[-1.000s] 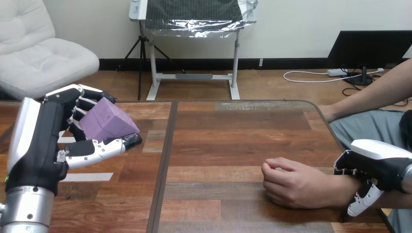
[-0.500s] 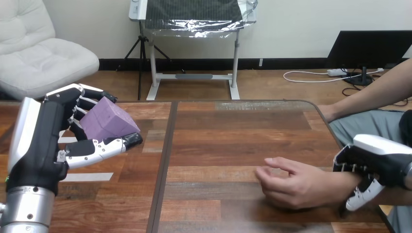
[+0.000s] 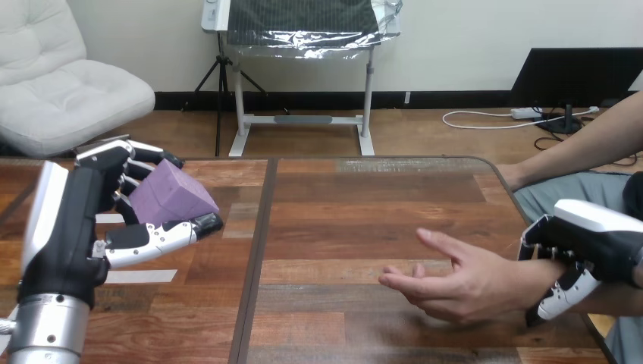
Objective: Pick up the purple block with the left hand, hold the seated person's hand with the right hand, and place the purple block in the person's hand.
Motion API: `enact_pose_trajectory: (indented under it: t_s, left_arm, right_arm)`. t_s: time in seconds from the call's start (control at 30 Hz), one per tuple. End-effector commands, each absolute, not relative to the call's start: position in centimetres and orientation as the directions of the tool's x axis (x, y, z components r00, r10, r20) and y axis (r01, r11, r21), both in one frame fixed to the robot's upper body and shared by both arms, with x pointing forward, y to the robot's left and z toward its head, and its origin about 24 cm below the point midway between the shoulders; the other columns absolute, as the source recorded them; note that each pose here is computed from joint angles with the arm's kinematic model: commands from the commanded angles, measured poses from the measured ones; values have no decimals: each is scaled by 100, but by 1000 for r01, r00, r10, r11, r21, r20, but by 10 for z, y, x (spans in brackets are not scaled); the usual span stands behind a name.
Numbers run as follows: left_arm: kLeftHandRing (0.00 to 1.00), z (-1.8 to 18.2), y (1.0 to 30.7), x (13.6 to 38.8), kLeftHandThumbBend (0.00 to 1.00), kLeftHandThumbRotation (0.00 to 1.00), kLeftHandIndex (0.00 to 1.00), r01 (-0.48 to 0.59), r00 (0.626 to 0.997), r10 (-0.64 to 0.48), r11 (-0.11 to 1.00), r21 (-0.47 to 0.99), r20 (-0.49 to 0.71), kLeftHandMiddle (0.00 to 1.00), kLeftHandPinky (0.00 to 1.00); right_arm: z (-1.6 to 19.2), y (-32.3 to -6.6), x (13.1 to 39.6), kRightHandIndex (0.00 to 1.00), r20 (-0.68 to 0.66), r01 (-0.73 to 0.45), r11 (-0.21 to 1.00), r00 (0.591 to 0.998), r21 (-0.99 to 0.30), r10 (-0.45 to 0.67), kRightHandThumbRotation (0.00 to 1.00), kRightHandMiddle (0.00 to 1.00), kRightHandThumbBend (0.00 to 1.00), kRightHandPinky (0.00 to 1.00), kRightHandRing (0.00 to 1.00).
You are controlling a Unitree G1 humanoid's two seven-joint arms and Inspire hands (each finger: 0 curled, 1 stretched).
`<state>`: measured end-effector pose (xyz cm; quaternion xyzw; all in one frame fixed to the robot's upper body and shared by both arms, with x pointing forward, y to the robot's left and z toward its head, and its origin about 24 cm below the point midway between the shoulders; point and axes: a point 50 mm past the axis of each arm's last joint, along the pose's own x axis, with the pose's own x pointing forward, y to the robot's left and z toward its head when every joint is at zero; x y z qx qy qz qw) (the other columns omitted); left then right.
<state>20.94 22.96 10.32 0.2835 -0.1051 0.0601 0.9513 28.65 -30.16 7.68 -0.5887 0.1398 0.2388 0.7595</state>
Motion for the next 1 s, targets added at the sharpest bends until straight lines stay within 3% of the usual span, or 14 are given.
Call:
enact_pose_trajectory:
  t_s: [0.0, 0.97]
  left_arm:
    - [30, 114, 225, 225, 57, 0, 41, -177, 951, 16, 846, 503, 307, 37, 24]
    - [33, 90, 223, 263, 59, 0, 44, -114, 982, 22, 862, 494, 188, 40, 26]
  right_arm:
    - [85, -294, 295, 48, -452, -496, 226, 865, -838, 220, 7, 40, 81, 25, 32]
    - [110, -278, 308, 47, -351, -426, 251, 890, -869, 292, 10, 44, 83, 32, 38]
